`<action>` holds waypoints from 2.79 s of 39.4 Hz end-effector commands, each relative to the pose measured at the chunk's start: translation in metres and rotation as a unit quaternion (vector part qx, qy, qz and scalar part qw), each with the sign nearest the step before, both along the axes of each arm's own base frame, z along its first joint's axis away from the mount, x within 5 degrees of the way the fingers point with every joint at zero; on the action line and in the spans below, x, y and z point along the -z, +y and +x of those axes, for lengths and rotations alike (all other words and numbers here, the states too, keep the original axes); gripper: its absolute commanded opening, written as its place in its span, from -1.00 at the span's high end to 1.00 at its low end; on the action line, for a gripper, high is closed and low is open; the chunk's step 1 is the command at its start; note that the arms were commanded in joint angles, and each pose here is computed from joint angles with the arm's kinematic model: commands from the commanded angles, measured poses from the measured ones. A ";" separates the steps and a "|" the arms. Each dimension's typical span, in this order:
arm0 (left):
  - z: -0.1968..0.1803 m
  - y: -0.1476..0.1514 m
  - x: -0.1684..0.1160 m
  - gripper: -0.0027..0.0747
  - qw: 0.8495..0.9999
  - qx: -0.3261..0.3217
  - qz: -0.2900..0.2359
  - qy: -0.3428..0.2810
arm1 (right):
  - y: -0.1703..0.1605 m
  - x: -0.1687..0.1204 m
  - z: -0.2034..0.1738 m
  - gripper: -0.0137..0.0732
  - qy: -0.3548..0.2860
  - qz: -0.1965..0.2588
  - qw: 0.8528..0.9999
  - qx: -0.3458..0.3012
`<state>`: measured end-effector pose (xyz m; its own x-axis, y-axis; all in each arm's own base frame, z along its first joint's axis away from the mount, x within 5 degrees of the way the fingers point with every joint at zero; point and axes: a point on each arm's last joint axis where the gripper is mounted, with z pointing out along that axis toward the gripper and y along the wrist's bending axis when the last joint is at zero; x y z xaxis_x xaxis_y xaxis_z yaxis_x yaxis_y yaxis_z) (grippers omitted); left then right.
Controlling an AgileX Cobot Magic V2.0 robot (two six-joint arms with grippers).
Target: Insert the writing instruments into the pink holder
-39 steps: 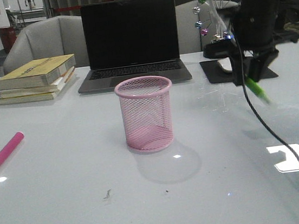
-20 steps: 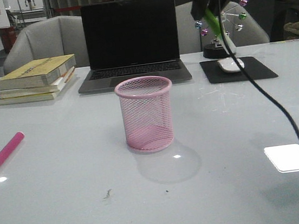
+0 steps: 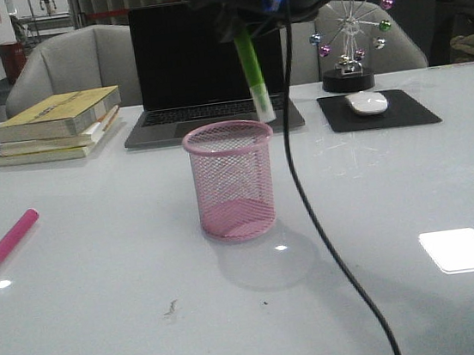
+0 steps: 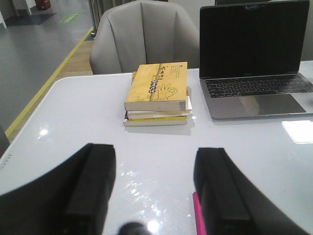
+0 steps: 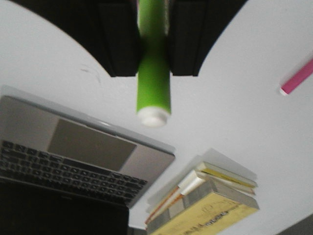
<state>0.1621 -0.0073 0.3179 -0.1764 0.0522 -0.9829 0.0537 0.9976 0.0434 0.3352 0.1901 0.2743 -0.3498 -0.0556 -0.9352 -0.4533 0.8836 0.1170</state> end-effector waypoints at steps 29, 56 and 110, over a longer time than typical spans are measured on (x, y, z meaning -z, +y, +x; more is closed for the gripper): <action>0.001 0.000 -0.021 -0.15 0.998 -0.001 -0.007 -0.063 | 0.021 0.005 -0.002 -0.27 -0.110 0.046 0.992 -0.033; 0.001 0.000 -0.020 -0.15 0.998 -0.001 -0.007 -0.060 | -0.064 -0.103 -0.100 -0.29 -0.124 -0.008 0.992 -0.004; 0.052 -0.031 -0.065 -0.20 0.997 0.068 0.001 0.046 | -0.181 -0.057 -0.210 -0.20 -0.041 -0.065 0.977 0.200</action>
<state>0.2030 -0.0313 0.3599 -0.2973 0.0907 -0.9505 0.1699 0.9846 0.0408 0.1228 0.0095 0.3143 -0.4049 -0.0441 -0.9133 -0.0772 0.9969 -0.0139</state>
